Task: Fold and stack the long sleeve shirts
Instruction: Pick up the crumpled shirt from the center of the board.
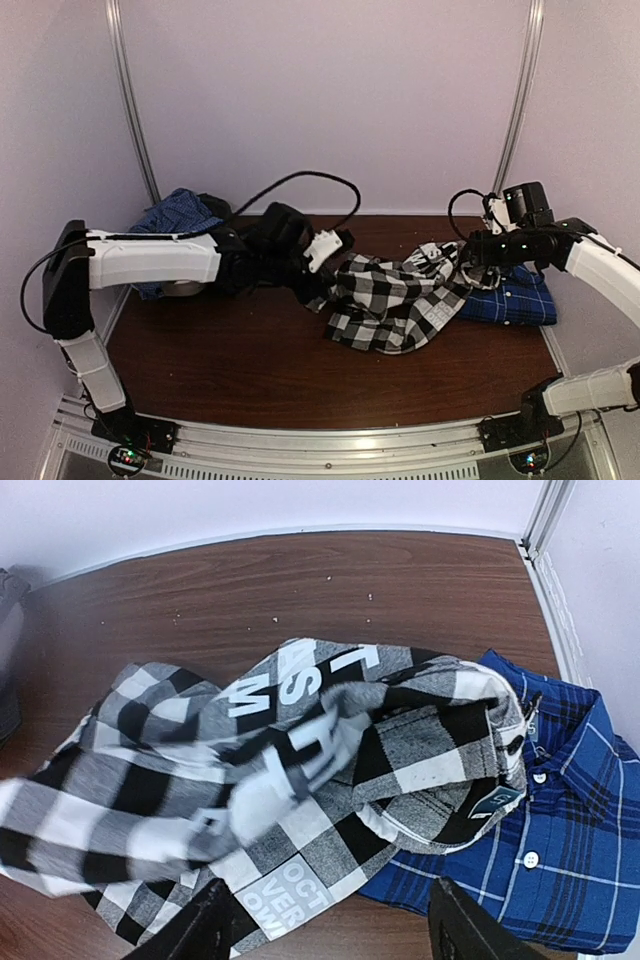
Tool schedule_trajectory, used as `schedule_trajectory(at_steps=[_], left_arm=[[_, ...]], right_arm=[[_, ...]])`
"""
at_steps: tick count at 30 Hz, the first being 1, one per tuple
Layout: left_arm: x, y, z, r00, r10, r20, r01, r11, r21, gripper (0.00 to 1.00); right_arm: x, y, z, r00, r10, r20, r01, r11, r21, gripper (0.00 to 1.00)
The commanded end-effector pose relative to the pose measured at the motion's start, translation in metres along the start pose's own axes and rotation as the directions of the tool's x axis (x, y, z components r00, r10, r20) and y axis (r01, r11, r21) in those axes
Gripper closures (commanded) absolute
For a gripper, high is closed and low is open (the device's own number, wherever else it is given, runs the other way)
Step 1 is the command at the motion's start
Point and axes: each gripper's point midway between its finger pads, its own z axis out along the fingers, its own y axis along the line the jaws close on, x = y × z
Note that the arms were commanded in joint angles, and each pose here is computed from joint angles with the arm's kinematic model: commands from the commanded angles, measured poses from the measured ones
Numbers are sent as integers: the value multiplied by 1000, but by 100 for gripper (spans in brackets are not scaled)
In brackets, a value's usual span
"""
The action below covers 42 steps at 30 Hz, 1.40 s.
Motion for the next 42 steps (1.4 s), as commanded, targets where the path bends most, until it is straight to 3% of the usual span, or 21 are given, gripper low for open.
schedule_trajectory(at_steps=[1,5,10,21,26,34,42], left_arm=[[-88,36,-100,946,-202,255,184,979,92,100],[-118,43,-140,924,-239,299,218,971,102,100],[-138,42,-154,899,-331,288,292,941,171,100],[-119,64,-123,823,-540,177,497,835,237,100],[-105,90,-126,789,-587,179,555,807,201,100],[-81,130,-144,747,-631,209,615,775,144,100],[-68,143,-137,753,-629,193,615,777,135,100]], right_arm=[[-3,6,-13,1000,0,26,1,999,-39,32],[-4,28,-21,999,-11,44,18,985,-171,32],[3,54,-29,998,-15,60,34,944,-328,32],[77,139,-20,994,-105,-17,77,822,-565,28],[108,150,9,986,-155,-62,100,844,-527,26],[101,151,59,956,-285,-69,234,882,-409,25],[93,157,103,863,-495,-105,438,835,-333,25]])
